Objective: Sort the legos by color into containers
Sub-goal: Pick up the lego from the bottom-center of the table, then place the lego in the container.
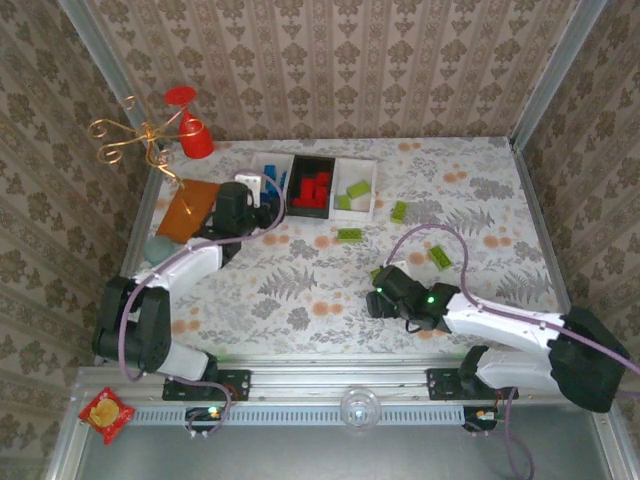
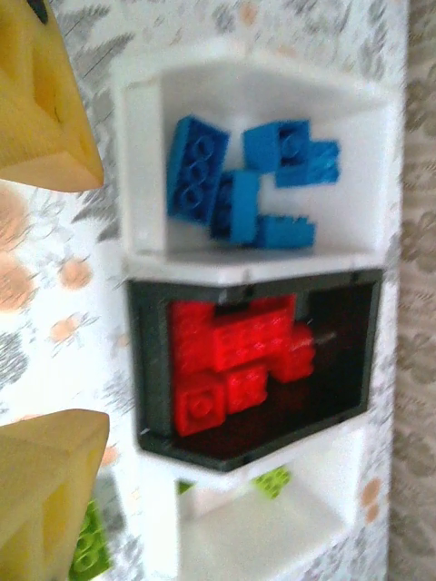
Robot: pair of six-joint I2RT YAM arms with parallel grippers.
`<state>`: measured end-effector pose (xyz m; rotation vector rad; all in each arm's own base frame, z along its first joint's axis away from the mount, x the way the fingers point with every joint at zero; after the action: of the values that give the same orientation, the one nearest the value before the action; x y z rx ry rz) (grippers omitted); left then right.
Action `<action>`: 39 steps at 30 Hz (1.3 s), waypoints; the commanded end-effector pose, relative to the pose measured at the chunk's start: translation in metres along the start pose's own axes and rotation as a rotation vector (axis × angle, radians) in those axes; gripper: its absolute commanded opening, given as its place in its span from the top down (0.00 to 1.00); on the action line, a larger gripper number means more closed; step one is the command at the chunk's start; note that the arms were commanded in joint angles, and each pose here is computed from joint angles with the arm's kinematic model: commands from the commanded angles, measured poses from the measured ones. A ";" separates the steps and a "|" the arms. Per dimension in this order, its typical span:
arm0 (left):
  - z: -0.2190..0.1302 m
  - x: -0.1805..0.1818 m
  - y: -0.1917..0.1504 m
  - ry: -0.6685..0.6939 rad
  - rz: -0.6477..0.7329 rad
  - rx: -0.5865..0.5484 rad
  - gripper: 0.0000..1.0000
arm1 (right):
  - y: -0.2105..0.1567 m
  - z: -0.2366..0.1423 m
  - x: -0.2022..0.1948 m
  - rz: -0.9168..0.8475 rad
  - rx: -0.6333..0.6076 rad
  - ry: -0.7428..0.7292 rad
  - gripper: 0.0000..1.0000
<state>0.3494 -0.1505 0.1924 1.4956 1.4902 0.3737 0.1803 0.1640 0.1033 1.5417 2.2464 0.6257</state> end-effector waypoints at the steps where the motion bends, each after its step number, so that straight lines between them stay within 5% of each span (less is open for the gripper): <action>1: -0.007 -0.006 -0.018 -0.030 -0.018 0.038 0.34 | 0.019 0.004 0.012 0.037 -0.060 -0.019 0.25; 8: -0.013 -0.012 -0.038 -0.046 0.005 0.069 0.34 | 0.018 0.024 0.014 0.015 -0.031 -0.086 0.33; 22: -0.038 -0.018 -0.064 -0.072 0.051 0.097 0.33 | 0.026 0.026 0.020 0.038 -0.068 -0.059 0.68; 29: -0.047 -0.001 -0.059 -0.011 0.038 0.019 0.30 | 0.126 -0.021 0.053 0.140 -0.420 0.327 0.70; 39: -0.080 0.033 -0.042 0.092 -0.024 -0.131 0.24 | 0.281 0.023 0.074 0.146 -0.588 0.392 0.71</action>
<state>0.2723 -0.1035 0.1847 1.4074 1.5173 0.4941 0.3615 0.3067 0.2236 1.4388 1.9324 1.4998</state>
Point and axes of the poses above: each hand's point on the last joint's axis, 136 mm out from that joint toward the fingers, its own z axis out along the fingers, its own x axis along the line the jaws close on, y = z × x, the point moved 6 cm from there along -z, back along the fingers, and after that the axes turned 12 degrees about -z, right-handed, at the moved point
